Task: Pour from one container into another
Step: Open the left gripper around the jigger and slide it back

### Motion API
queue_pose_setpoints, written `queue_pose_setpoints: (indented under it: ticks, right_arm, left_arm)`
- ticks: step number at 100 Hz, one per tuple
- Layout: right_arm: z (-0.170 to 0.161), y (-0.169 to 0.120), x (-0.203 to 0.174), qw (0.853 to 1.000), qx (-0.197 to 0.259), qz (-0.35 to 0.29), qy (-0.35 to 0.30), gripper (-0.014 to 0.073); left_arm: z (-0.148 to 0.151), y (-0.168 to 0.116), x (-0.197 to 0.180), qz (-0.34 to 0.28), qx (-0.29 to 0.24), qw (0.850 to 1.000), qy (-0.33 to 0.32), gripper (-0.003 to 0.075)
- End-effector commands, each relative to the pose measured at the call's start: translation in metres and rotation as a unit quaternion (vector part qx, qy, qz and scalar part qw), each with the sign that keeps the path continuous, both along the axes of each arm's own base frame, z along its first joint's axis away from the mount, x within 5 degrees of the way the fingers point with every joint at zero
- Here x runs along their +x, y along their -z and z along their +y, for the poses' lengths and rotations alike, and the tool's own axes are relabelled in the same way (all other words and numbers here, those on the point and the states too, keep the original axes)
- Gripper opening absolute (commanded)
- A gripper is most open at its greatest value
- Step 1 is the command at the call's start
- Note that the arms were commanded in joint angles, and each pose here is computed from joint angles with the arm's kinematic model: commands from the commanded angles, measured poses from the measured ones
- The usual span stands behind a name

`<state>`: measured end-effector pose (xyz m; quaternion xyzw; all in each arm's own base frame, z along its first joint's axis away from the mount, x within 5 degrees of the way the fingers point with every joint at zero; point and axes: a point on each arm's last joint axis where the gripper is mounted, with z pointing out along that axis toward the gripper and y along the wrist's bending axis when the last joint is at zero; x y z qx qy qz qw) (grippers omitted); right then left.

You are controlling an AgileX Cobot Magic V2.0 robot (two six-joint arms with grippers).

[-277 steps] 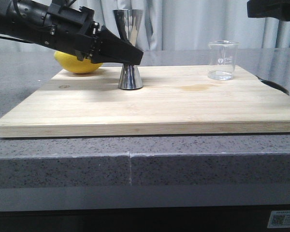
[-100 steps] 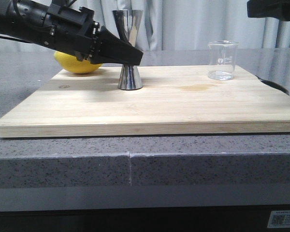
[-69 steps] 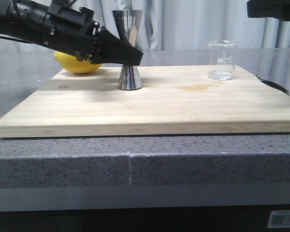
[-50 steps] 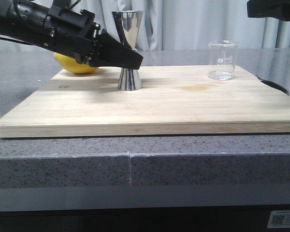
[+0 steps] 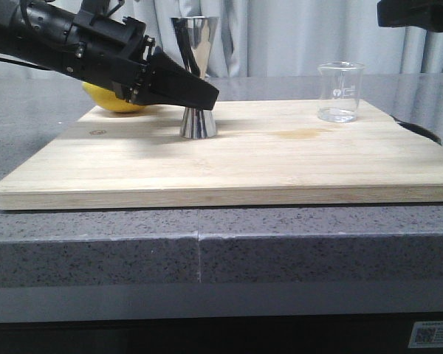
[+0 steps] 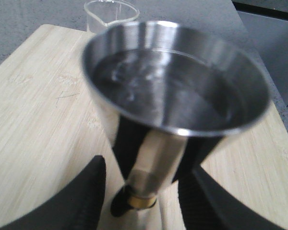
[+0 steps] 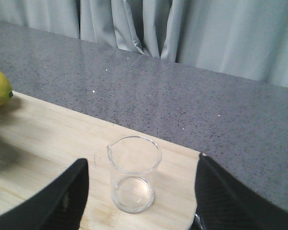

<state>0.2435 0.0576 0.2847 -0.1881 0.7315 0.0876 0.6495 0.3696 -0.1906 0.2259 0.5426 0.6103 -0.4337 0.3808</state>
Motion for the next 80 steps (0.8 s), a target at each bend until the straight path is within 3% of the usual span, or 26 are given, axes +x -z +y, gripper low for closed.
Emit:
queue_pose_setpoints:
  ticks: [1,15,39,80]
  right_arm:
    - [0.0013,-0.0210,-0.0026,0.998,0.020,-0.053,-0.013,0.0428]
    - [0.0013,-0.0210,-0.0026,0.998,0.020,-0.053,-0.013,0.0428]
    - [0.0013,-0.0210,-0.0026,0.998,0.020,-0.053,-0.013,0.0429]
    - [0.0013,-0.0210,-0.0026,0.998,0.020,-0.053,-0.013,0.0428]
  left_arm:
    - [0.0006,-0.0351,-0.0084,-0.009,-0.056,0.998,0.021,0.0341]
    - [0.0006,-0.0348,-0.0085,-0.009,-0.054,0.998,0.022,0.0347]
    - [0.0008,-0.0341,-0.0088,0.005,-0.050,0.999,0.019,0.0452]
    - [0.0039,-0.0339,-0.0073,0.010,-0.049,0.999,0.014,0.0454]
